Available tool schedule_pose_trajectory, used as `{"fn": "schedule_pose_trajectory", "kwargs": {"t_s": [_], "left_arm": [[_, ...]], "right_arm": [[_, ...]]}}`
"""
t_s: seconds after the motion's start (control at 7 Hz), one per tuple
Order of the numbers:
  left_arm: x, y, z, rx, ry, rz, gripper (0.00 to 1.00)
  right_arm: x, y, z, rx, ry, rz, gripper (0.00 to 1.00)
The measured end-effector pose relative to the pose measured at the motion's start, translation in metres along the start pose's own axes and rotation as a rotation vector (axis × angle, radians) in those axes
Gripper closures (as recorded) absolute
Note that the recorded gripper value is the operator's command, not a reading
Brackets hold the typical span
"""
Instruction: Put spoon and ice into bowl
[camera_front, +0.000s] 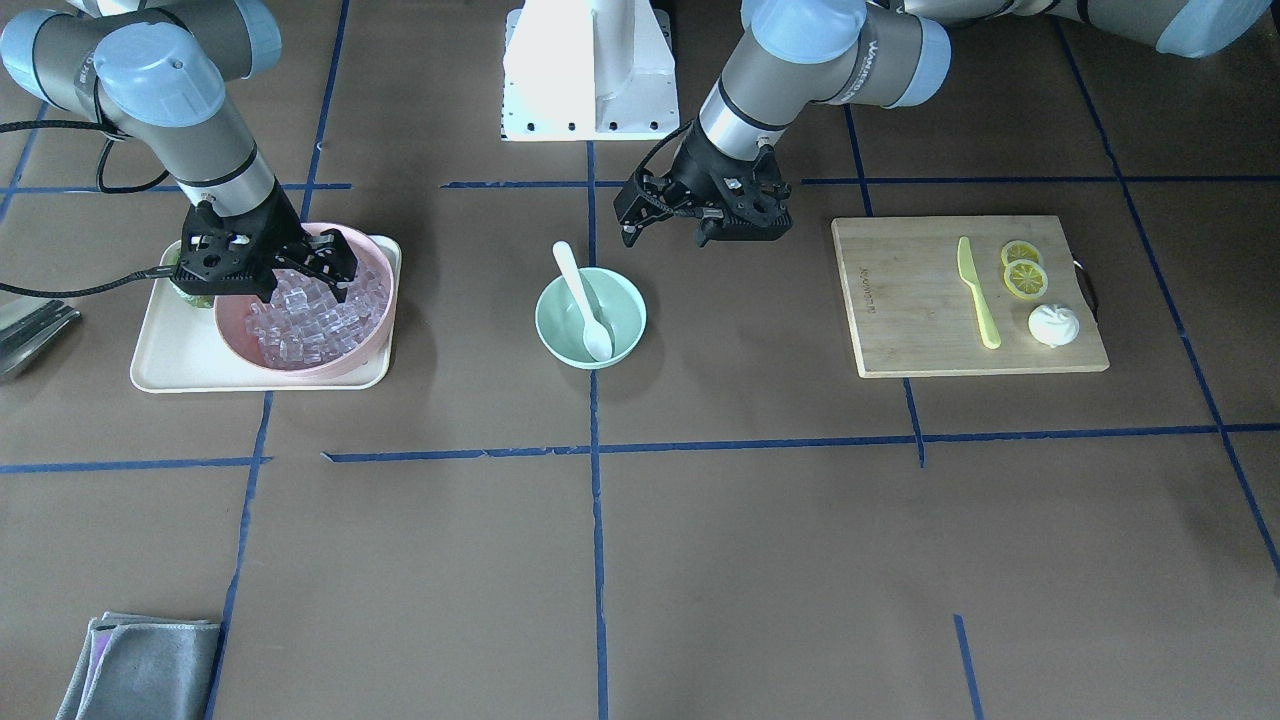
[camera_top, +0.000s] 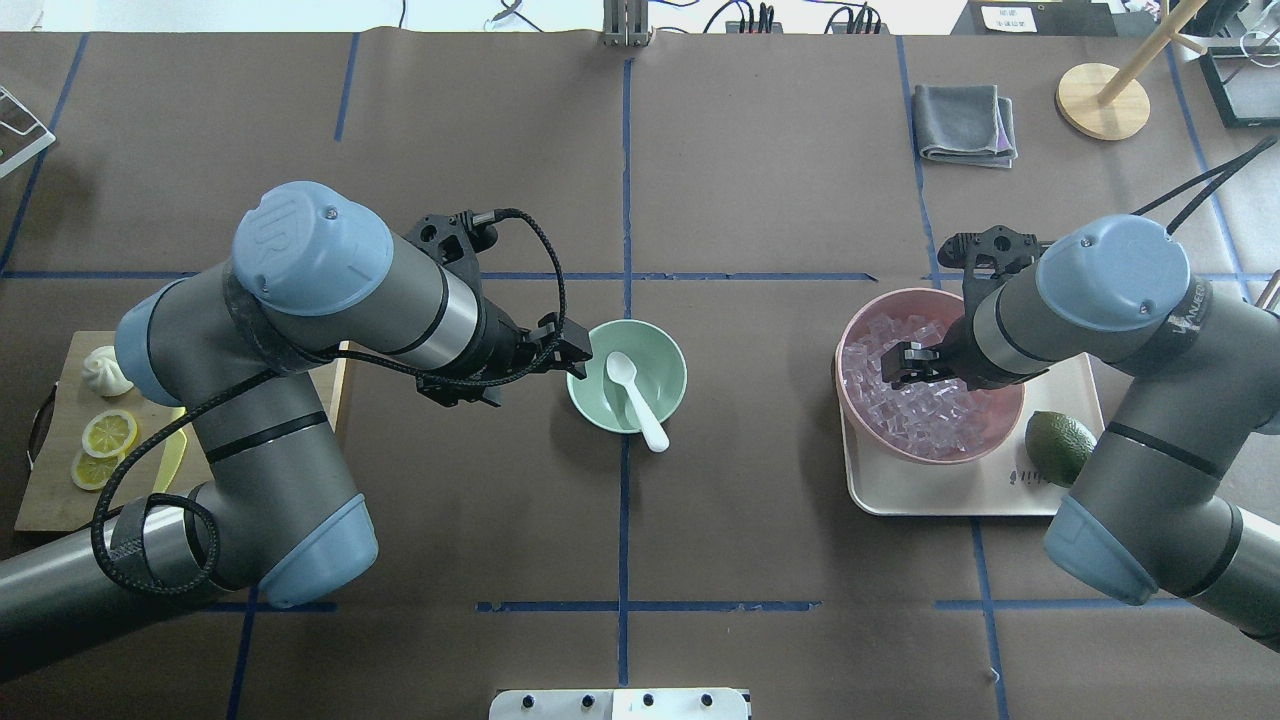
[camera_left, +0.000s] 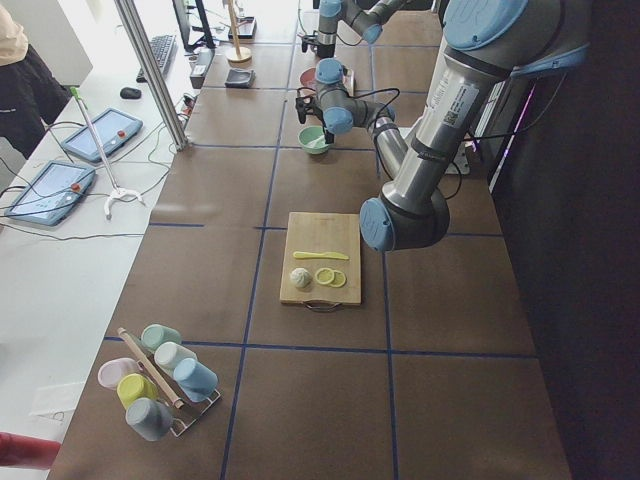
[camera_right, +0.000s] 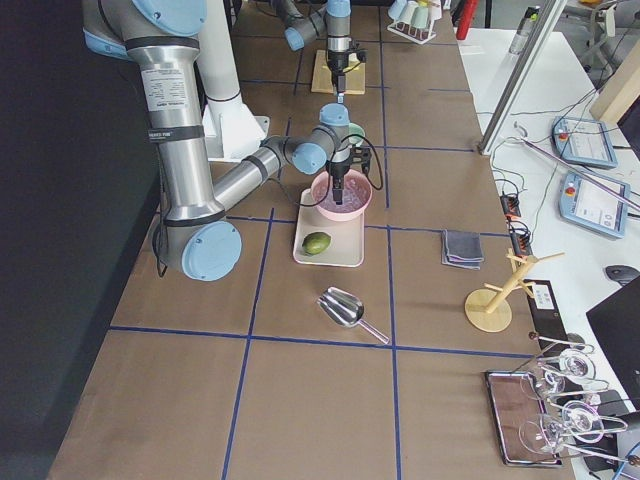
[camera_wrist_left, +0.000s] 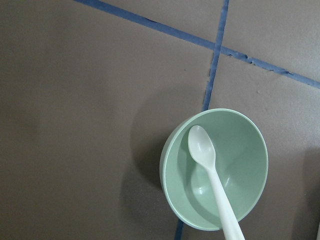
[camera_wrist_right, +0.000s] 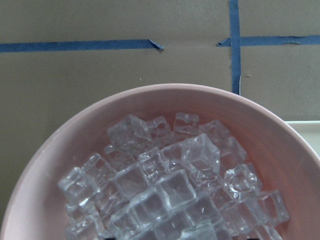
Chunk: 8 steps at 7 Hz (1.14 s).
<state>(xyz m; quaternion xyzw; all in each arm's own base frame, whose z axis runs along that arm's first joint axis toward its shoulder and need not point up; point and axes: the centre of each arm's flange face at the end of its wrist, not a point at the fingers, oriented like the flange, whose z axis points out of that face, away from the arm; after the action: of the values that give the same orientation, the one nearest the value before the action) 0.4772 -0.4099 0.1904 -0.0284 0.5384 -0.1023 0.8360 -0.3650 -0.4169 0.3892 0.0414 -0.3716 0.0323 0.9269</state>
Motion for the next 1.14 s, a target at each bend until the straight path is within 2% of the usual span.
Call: {"fn": "schedule_pose_trajectory", "kwargs": {"t_s": [0.29, 0.57, 0.86, 1.14], "left_arm": [[0.0, 0.0, 0.0, 0.0, 0.0, -0.001, 0.01], [0.0, 0.0, -0.001, 0.0, 0.001, -0.001, 0.01], [0.001, 0.001, -0.003, 0.0, 0.006, 0.0, 0.01], [0.003, 0.002, -0.007, 0.002, 0.013, 0.003, 0.01]], "right_arm": [[0.002, 0.001, 0.001, -0.001, 0.004, 0.0, 0.74], [0.002, 0.001, 0.0, 0.0, 0.002, 0.001, 0.98], [0.003, 0.001, -0.005, 0.001, -0.005, 0.0, 1.0], [-0.016, 0.0, -0.027, 0.021, -0.056, -0.015, 1.0]]}}
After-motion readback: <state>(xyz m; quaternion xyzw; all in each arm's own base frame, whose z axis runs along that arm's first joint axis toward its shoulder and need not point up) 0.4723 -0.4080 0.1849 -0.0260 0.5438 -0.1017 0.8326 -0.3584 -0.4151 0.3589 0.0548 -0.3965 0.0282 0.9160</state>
